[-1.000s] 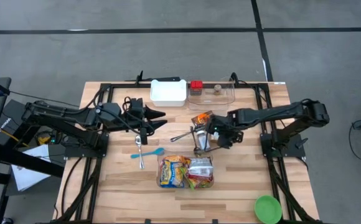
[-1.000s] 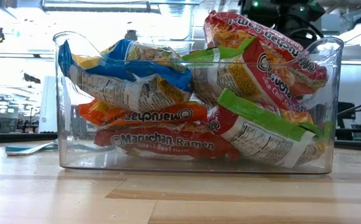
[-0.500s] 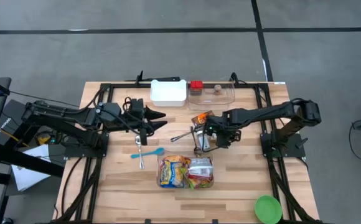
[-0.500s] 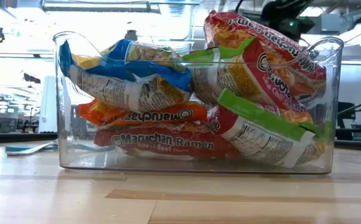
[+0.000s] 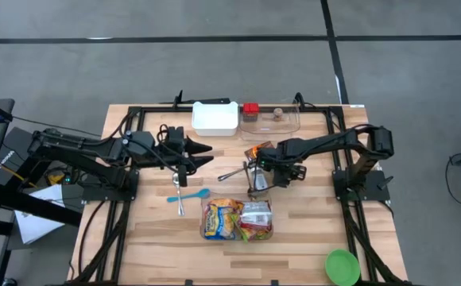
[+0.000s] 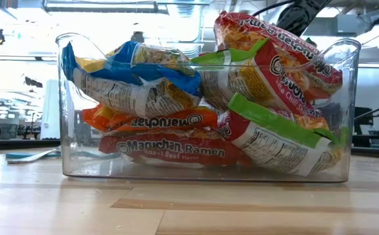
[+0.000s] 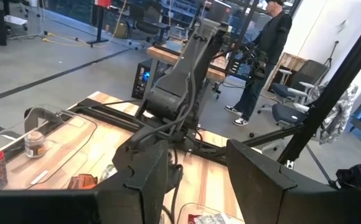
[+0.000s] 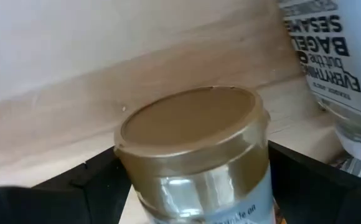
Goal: Pick & Place Food Item
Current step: Put the gold seasoning into the top transparent bin
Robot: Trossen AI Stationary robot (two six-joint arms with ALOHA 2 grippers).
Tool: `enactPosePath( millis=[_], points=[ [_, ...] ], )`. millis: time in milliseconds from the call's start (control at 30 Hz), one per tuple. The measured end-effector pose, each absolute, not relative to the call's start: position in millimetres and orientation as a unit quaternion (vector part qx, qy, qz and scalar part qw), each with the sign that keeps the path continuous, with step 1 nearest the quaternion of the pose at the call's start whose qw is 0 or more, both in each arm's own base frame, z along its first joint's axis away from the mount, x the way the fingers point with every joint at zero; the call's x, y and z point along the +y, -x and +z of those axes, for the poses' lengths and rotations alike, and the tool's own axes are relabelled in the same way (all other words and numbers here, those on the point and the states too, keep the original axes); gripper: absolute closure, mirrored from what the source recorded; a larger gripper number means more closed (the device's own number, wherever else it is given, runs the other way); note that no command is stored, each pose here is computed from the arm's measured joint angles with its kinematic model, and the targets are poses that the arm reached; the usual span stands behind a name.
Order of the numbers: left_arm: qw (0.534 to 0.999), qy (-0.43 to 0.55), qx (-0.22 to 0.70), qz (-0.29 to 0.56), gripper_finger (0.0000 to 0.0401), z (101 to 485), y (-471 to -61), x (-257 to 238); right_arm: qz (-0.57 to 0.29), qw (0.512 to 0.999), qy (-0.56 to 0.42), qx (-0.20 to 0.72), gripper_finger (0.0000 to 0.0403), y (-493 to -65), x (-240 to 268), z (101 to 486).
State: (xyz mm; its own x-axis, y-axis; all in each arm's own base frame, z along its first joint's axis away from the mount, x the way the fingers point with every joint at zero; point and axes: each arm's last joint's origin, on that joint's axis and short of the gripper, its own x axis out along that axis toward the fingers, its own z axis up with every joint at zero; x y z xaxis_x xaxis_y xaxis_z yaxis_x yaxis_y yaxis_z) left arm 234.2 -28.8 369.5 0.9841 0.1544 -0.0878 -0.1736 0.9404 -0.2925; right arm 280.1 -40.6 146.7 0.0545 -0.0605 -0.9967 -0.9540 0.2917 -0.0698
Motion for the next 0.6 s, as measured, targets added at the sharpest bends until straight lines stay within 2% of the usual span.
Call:
enactPosePath(
  millis=[133,300,600],
  points=[
    [0.985,0.151,0.032,0.08,0.0242,369.5,-234.2,-29.0,0.365,0.593,0.431,0.575,0.0076,-281.9,-40.7,147.0],
    [0.985,0.149,0.032,0.08,0.0242,369.5,-234.3,-29.0,0.36,0.597,0.433,0.571,0.0076,-283.1,-41.4,147.5],
    [0.985,0.148,0.032,0.08,0.0242,369.5,-234.3,-29.0,0.32,0.635,0.468,0.525,0.0076,-298.9,-42.0,150.0]
  ],
)
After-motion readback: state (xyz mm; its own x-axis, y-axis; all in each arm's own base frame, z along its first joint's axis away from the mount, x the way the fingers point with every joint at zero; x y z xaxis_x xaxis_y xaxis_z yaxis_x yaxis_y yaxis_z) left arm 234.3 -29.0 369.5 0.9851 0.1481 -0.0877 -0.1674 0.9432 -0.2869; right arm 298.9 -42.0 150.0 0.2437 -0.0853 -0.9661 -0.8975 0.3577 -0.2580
